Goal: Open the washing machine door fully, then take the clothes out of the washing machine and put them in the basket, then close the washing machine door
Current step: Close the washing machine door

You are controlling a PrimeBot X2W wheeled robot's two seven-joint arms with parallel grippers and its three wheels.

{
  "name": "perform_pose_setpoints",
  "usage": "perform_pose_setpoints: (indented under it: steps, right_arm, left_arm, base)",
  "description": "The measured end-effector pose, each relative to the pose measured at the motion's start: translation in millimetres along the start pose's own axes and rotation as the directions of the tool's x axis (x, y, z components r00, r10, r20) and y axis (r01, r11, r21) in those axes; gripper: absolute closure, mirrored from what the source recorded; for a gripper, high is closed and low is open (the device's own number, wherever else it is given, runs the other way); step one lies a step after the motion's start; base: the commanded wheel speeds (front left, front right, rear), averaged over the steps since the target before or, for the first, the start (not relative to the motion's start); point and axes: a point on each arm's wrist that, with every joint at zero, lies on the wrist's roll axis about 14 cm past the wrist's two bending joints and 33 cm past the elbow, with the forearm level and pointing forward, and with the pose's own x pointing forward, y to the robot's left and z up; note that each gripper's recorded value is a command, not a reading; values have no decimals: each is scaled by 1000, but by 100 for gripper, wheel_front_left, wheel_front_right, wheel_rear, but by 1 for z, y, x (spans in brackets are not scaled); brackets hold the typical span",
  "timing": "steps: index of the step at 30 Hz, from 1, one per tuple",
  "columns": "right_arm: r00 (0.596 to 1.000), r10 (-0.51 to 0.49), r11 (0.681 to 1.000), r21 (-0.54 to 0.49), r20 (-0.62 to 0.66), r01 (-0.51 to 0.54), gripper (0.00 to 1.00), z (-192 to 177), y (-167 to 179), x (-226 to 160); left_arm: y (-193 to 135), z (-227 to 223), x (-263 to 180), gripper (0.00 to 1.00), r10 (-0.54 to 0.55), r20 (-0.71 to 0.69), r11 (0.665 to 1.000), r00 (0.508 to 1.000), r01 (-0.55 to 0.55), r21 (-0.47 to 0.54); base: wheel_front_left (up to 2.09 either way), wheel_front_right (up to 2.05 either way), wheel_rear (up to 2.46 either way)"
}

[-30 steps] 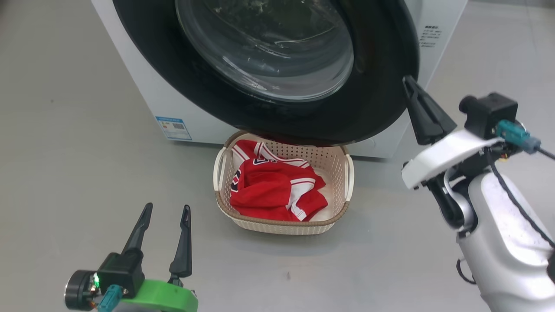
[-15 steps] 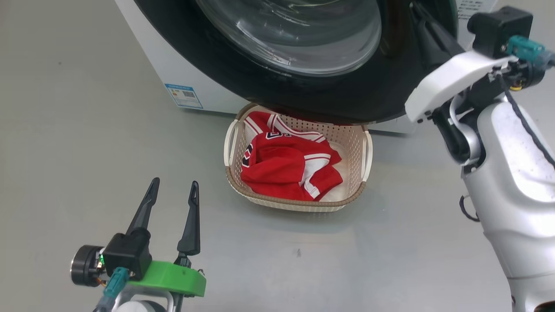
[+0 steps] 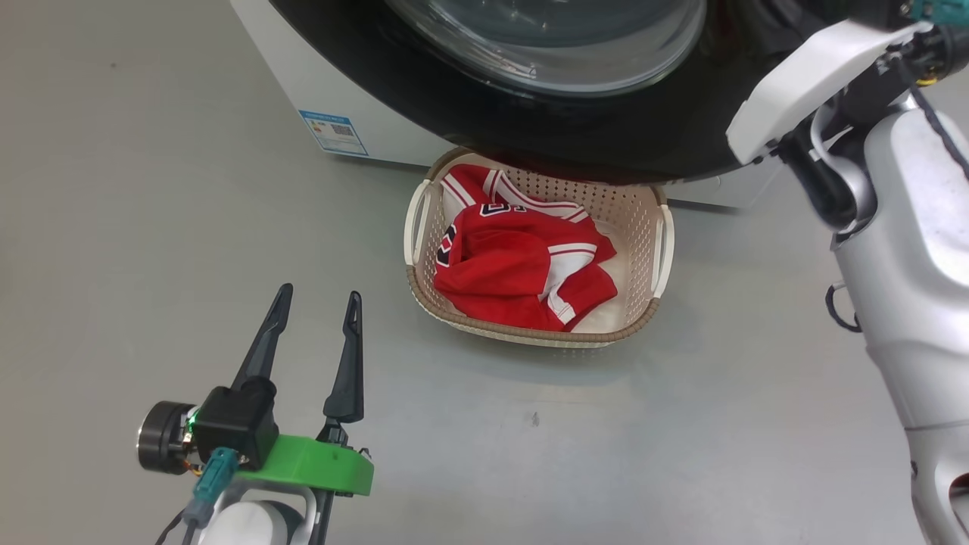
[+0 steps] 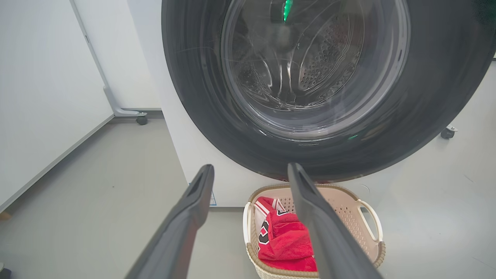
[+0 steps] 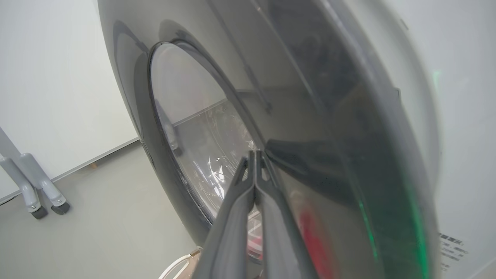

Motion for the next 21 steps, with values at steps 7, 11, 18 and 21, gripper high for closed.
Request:
perform_pose_setpoints:
  steps: [7,11,18,21]
  right_arm:
    - [999,-42,999,4,3,42,100,7,-23,14]
    - [998,-62,998,15,4,62,100,10,-32,19]
    - [995,-93,995,37,40,92,100,23,-44,26]
    - [992,-111,993,40,54,109,100,28,-52,28]
  left_arm:
    - [2,-7,2,0,7,-16,1000,1000,-7,5]
    - [3,-9,2,0,10,-19,1000,1000,-10,5]
    - [3,-12,1,0,13,-27,1000,1000,-13,4]
    - [3,-13,1,0,13,-29,1000,1000,-13,4]
  base:
    - [0,0,0]
    - [0,0,0]
    - [0,0,0]
    - [0,0,0]
